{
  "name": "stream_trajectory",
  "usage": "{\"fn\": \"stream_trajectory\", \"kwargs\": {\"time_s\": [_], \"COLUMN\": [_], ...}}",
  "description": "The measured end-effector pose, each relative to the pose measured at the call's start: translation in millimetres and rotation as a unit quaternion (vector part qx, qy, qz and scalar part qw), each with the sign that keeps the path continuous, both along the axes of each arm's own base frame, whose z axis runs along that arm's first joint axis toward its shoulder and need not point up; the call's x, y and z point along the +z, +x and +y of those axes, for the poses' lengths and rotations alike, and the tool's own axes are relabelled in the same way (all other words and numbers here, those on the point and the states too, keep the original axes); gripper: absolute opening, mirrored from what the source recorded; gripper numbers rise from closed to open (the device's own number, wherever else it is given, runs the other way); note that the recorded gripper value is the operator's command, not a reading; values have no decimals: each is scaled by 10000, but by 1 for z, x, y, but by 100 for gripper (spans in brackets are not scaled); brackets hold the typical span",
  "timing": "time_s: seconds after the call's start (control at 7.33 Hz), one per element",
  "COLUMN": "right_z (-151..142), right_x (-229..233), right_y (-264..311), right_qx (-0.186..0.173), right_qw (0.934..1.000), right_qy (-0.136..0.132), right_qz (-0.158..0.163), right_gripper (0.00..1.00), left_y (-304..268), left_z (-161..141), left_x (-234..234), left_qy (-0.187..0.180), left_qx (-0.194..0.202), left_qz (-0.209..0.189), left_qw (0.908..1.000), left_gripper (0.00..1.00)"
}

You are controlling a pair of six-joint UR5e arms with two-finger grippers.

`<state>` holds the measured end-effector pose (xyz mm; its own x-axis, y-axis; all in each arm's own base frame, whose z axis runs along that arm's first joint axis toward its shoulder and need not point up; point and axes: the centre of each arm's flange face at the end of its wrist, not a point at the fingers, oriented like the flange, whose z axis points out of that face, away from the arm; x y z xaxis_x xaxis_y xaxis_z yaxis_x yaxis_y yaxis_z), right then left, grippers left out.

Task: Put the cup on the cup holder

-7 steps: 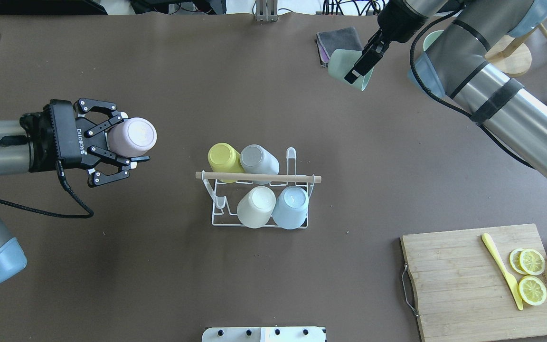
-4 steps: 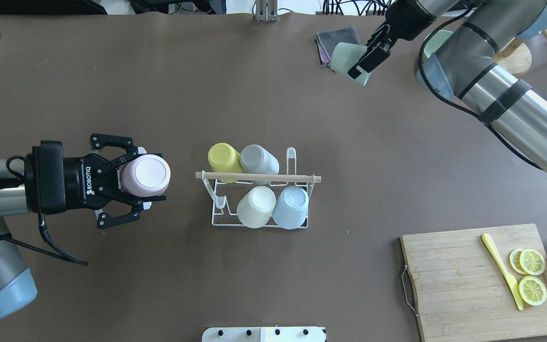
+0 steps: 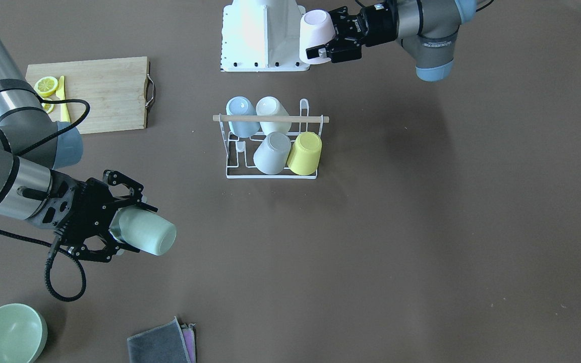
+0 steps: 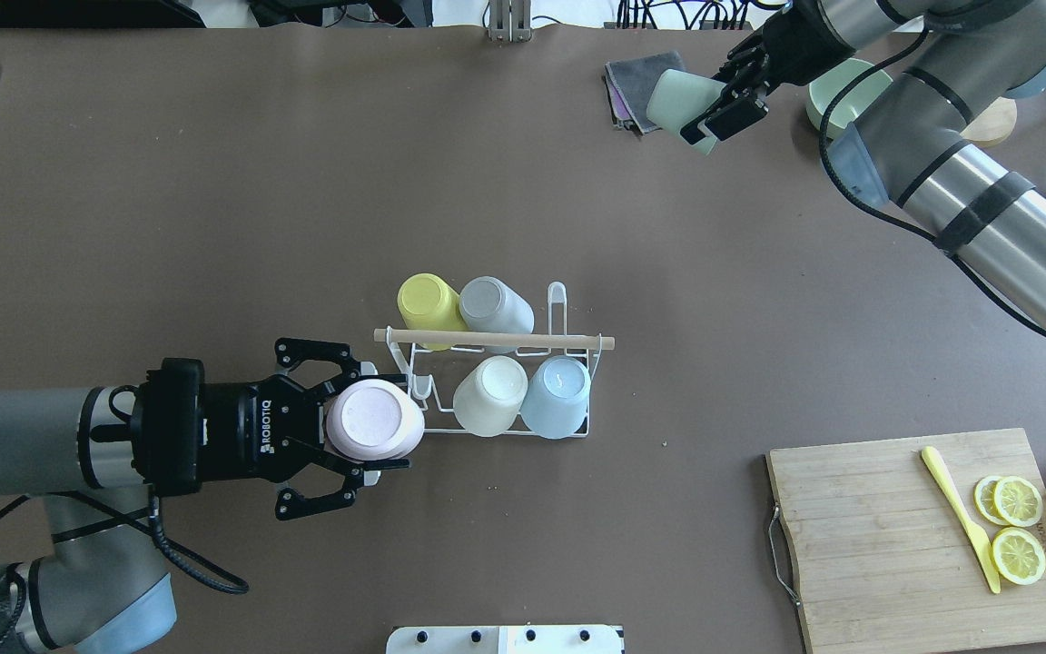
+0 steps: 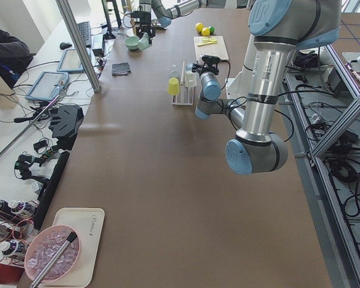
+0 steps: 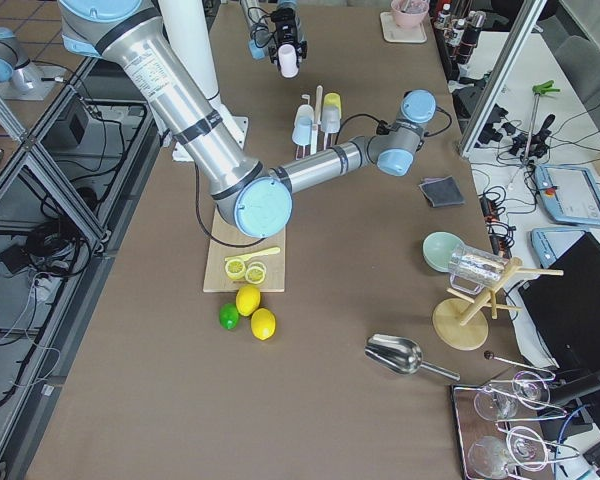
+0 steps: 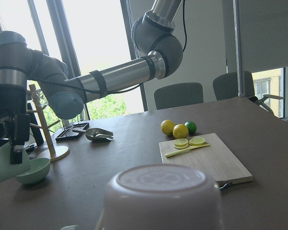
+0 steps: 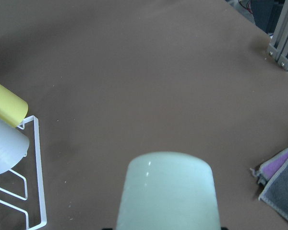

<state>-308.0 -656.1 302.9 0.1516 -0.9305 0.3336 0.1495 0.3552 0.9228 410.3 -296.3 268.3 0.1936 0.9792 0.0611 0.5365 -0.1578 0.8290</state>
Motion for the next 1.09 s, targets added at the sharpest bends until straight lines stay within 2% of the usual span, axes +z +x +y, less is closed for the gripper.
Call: {"fn": "stream_trajectory", "kwargs": {"time_s": [0.27, 0.41, 0.55, 0.82, 0.95, 1.09], "right_z": [-3, -5, 5, 29, 41, 52], "right_x": [26, 33, 30, 19, 14, 12], "right_y": [1, -11, -39, -76, -82, -83], "right_qx": [391, 679, 958, 1302, 1315, 1286], "right_qw": [9958, 9914, 9862, 9745, 9672, 9594], "right_qy": [760, 995, 1072, 881, 752, 737], "right_qz": [-339, -506, -820, -1600, -2040, -2400], "right_gripper": [0, 0, 0, 0, 0, 0], "left_y": [22, 25, 27, 37, 43, 49], "left_z": [-14, -20, -26, -36, -38, -39], "left_x": [-2, 0, 6, 20, 25, 29], "left_qy": [-214, -347, -491, -741, -802, -836], "left_qx": [-296, -491, -696, -873, -879, -854], "left_qz": [127, 163, 188, 186, 153, 109], "left_qw": [9993, 9981, 9962, 9932, 9928, 9928], "left_gripper": [48, 48, 50, 51, 51, 51]}}
